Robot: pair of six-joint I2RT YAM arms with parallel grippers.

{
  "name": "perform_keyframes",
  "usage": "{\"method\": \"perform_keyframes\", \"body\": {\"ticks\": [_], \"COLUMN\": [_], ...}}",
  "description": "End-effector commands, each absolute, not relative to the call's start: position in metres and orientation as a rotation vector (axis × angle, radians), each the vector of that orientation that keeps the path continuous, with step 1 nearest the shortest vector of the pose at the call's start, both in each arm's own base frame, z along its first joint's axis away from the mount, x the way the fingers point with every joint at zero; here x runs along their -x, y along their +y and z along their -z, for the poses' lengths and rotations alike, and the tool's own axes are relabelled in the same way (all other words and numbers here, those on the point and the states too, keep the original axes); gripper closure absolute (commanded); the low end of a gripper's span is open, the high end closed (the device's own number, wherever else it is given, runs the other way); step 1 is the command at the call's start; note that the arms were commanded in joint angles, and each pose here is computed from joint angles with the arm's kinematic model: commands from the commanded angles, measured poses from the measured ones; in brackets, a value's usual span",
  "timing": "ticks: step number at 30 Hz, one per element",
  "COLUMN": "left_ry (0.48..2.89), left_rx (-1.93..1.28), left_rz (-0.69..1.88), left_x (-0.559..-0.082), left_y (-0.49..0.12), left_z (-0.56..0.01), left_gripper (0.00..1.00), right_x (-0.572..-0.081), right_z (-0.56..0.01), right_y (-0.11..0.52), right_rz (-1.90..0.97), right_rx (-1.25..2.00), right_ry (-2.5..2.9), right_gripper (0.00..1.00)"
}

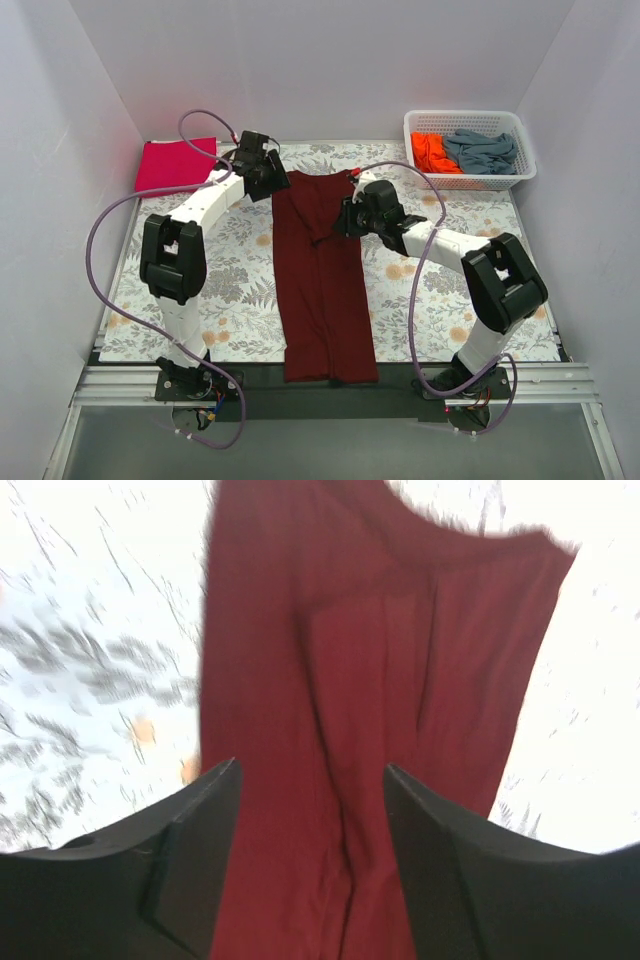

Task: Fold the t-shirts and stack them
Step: Fold the tshirt

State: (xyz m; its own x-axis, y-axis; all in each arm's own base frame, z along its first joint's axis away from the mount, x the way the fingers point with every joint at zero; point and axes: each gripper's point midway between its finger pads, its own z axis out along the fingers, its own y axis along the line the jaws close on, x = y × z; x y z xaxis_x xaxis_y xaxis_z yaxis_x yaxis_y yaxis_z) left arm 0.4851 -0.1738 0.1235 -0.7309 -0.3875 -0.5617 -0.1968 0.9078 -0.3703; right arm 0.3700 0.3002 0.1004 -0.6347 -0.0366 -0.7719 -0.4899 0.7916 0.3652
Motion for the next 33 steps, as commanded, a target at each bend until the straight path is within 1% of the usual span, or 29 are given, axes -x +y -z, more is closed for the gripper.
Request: {"method": "perform_keyframes", "body": {"ticks": [1, 3, 6, 7, 11, 14, 15, 16, 19, 20, 21, 23, 24, 26, 27, 29, 30, 33], "left_ry": [2.451, 2.521, 2.505, 2.519, 2.546, 2.534, 2.556, 2.532, 2.562, 2.547, 2.572, 2.579, 2.580, 2.587, 2.577, 2.577, 2.563, 2.577], "left_rx": [0.342, 0.380, 0.364, 0.370, 0.396, 0.412, 0.418, 0.416, 0.417, 0.412, 0.417, 0.413, 0.414, 0.405, 0.405, 0.406, 0.405, 0.412], "left_rz": [0.412, 0.385, 0.405, 0.392, 0.423, 0.437, 0.422, 0.428, 0.395, 0.399, 0.370, 0.343, 0.324, 0.303, 0.297, 0.286, 0.288, 0.245], "left_x": [-0.455, -0.428, -0.406, -0.396, -0.396, -0.409, -0.413, -0.424, -0.436, -0.445, -0.447, -0.455, -0.463, -0.471, -0.483, -0.494, -0.508, -0.518], "left_y": [-0.189, -0.184, -0.187, -0.183, -0.190, -0.196, -0.197, -0.201, -0.203, -0.206, -0.206, -0.206, -0.207, -0.206, -0.209, -0.208, -0.210, -0.203], "left_z": [-0.124, -0.103, -0.106, -0.097, -0.087, -0.082, -0.070, -0.077, -0.058, -0.062, -0.048, -0.040, -0.033, -0.026, -0.022, -0.016, -0.015, -0.005], "left_gripper": [0.44, 0.44, 0.44, 0.44, 0.44, 0.44, 0.44, 0.44, 0.44, 0.45, 0.45, 0.46, 0.46, 0.47, 0.47, 0.47, 0.47, 0.47], "right_x": [-0.330, -0.313, -0.288, -0.285, -0.280, -0.288, -0.291, -0.298, -0.310, -0.314, -0.323, -0.332, -0.345, -0.356, -0.370, -0.382, -0.389, -0.396], "right_z": [-0.094, -0.096, -0.086, -0.081, -0.065, -0.056, -0.055, -0.051, -0.040, -0.038, -0.041, -0.027, -0.032, -0.017, -0.022, -0.012, -0.012, -0.016], "right_y": [0.289, 0.284, 0.275, 0.271, 0.256, 0.253, 0.253, 0.254, 0.258, 0.259, 0.262, 0.262, 0.264, 0.262, 0.262, 0.258, 0.255, 0.251], "right_rz": [-0.746, -0.774, -0.782, -0.768, -0.687, -0.629, -0.615, -0.590, -0.577, -0.571, -0.569, -0.542, -0.533, -0.496, -0.483, -0.451, -0.443, -0.427], "right_rx": [0.477, 0.496, 0.526, 0.540, 0.559, 0.576, 0.580, 0.585, 0.580, 0.575, 0.565, 0.567, 0.570, 0.575, 0.571, 0.567, 0.568, 0.558], "right_ry": [2.263, 2.280, 2.321, 2.329, 2.357, 2.364, 2.364, 2.367, 2.396, 2.400, 2.390, 2.417, 2.394, 2.418, 2.394, 2.406, 2.400, 2.414], "right_gripper": [0.62, 0.62, 0.62, 0.61, 0.60, 0.60, 0.59, 0.59, 0.59, 0.59, 0.59, 0.59, 0.60, 0.60, 0.60, 0.60, 0.60, 0.60]}}
